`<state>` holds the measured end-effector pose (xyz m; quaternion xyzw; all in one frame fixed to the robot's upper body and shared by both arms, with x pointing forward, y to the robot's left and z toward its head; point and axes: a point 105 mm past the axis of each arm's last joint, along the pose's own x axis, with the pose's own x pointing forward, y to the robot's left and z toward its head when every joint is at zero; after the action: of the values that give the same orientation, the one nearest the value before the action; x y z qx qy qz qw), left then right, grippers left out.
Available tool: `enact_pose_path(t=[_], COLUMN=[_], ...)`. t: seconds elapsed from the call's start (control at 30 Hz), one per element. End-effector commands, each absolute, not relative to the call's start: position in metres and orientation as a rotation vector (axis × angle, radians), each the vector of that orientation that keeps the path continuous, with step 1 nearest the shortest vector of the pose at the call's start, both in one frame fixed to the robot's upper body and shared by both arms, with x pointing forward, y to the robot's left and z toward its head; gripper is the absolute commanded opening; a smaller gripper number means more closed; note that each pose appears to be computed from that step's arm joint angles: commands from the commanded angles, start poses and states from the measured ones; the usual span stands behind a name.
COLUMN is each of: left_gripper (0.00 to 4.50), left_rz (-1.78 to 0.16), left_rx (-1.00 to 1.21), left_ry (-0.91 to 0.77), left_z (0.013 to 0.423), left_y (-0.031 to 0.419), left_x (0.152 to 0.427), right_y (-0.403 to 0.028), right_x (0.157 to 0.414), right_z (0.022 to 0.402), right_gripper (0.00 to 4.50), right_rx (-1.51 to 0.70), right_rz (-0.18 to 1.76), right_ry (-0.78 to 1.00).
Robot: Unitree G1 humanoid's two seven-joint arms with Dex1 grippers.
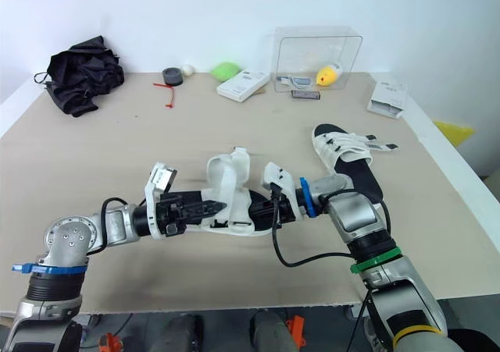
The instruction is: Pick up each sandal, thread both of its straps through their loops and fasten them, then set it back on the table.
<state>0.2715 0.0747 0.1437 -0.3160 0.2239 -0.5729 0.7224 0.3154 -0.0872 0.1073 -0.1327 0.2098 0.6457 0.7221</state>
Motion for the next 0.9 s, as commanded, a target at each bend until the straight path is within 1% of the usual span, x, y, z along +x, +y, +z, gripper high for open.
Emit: enact_pose_path(t=[0.03, 0.13, 0.27, 0.37, 0.5, 0.57, 0.67, 0.77, 0.8, 0.83, 0.87, 0.9], left_gripper=[0.04, 0.04, 0.04, 0.04, 0.04, 0.04, 0.04, 0.04, 0.30, 0.45, 0.75, 1.29], left_rz=[-1.261, -1.224, -1.240, -1.284, -1.344, -1.373, -1.426, -1.439, -1.433, -1.429, -1.416, -1.408], left_rx=[-0.648, -0.629, -0.611, -0.576, -0.475, -0.427, -0.281, -0.218, -0.197, -0.180, -0.154, -0.138], left_ry=[0.485, 0.445, 0.395, 0.363, 0.326, 0.330, 0.357, 0.366, 0.369, 0.367, 0.346, 0.330], left_z=[0.141, 0.137, 0.137, 0.139, 0.136, 0.132, 0.120, 0.114, 0.112, 0.111, 0.112, 0.113], left_y=[0.078, 0.085, 0.087, 0.084, 0.081, 0.081, 0.084, 0.087, 0.088, 0.090, 0.091, 0.091], left_x=[0.271, 0.278, 0.277, 0.271, 0.260, 0.254, 0.243, 0.242, 0.244, 0.245, 0.248, 0.251], right_y=[-0.088, -0.087, -0.087, -0.087, -0.087, -0.087, -0.086, -0.085, -0.085, -0.084, -0.084, -0.084], right_x=[0.313, 0.312, 0.312, 0.312, 0.312, 0.312, 0.313, 0.313, 0.313, 0.313, 0.313, 0.313], right_z=[0.092, 0.094, 0.095, 0.095, 0.096, 0.096, 0.097, 0.097, 0.097, 0.098, 0.098, 0.098], right_gripper=[0.00, 0.00, 0.00, 0.00, 0.00, 0.00, 0.00, 0.00, 0.00, 0.00, 0.00, 0.00], right_rx=[-0.289, -0.285, -0.282, -0.280, -0.280, -0.280, -0.281, -0.281, -0.281, -0.282, -0.282, -0.283], right_rz=[1.414, 1.420, 1.422, 1.422, 1.421, 1.421, 1.424, 1.428, 1.430, 1.432, 1.434, 1.436], right_ry=[0.531, 0.525, 0.521, 0.520, 0.520, 0.519, 0.517, 0.515, 0.514, 0.514, 0.514, 0.514])
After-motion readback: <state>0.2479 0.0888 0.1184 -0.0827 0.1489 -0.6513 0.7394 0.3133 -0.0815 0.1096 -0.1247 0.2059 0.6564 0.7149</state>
